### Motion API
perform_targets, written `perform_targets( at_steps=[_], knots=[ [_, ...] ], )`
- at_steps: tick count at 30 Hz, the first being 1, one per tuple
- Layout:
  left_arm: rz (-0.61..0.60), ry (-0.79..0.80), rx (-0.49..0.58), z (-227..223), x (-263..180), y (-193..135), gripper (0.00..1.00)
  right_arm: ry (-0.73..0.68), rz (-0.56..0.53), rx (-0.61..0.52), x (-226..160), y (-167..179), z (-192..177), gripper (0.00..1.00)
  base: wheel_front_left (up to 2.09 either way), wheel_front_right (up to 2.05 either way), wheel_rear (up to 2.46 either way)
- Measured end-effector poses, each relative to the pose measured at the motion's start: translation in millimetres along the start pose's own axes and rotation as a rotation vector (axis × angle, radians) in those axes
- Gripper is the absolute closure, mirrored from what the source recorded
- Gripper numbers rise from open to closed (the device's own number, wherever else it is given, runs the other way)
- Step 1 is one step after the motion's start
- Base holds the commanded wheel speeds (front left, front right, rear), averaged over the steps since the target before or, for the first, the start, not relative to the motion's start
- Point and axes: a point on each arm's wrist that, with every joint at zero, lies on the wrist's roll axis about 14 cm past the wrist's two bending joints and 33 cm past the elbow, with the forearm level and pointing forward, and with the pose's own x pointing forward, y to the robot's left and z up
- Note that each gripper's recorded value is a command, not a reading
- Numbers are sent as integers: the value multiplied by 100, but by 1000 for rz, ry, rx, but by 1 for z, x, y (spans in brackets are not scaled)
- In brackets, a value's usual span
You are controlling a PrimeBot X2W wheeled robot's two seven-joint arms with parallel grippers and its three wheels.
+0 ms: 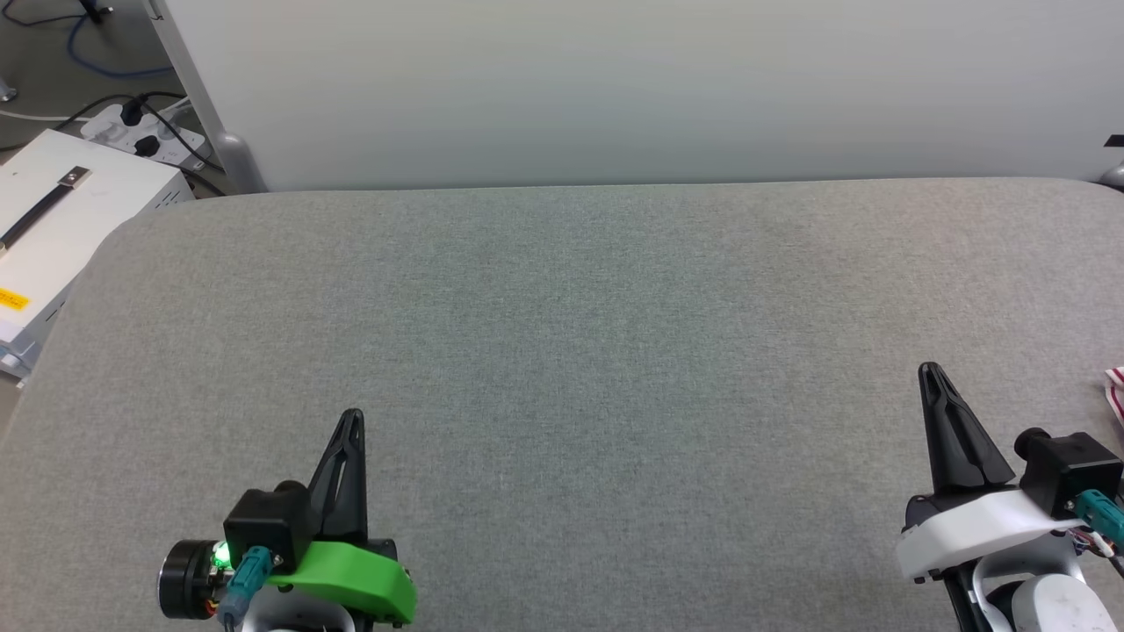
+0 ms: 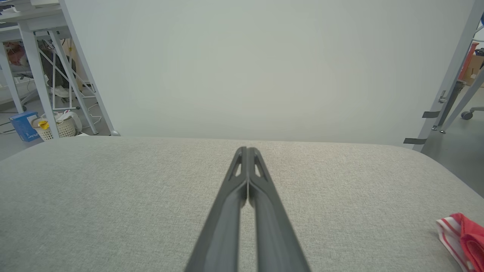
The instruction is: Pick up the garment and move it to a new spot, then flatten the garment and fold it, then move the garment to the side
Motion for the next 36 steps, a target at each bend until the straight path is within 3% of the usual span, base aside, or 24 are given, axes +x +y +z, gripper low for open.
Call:
perform_targets(
  at_steps=[36],
  knots=[
    [39, 47, 39, -1, -1, 8, 100, 54, 21, -43, 2, 10, -4, 100, 0, 0, 0]
  ],
)
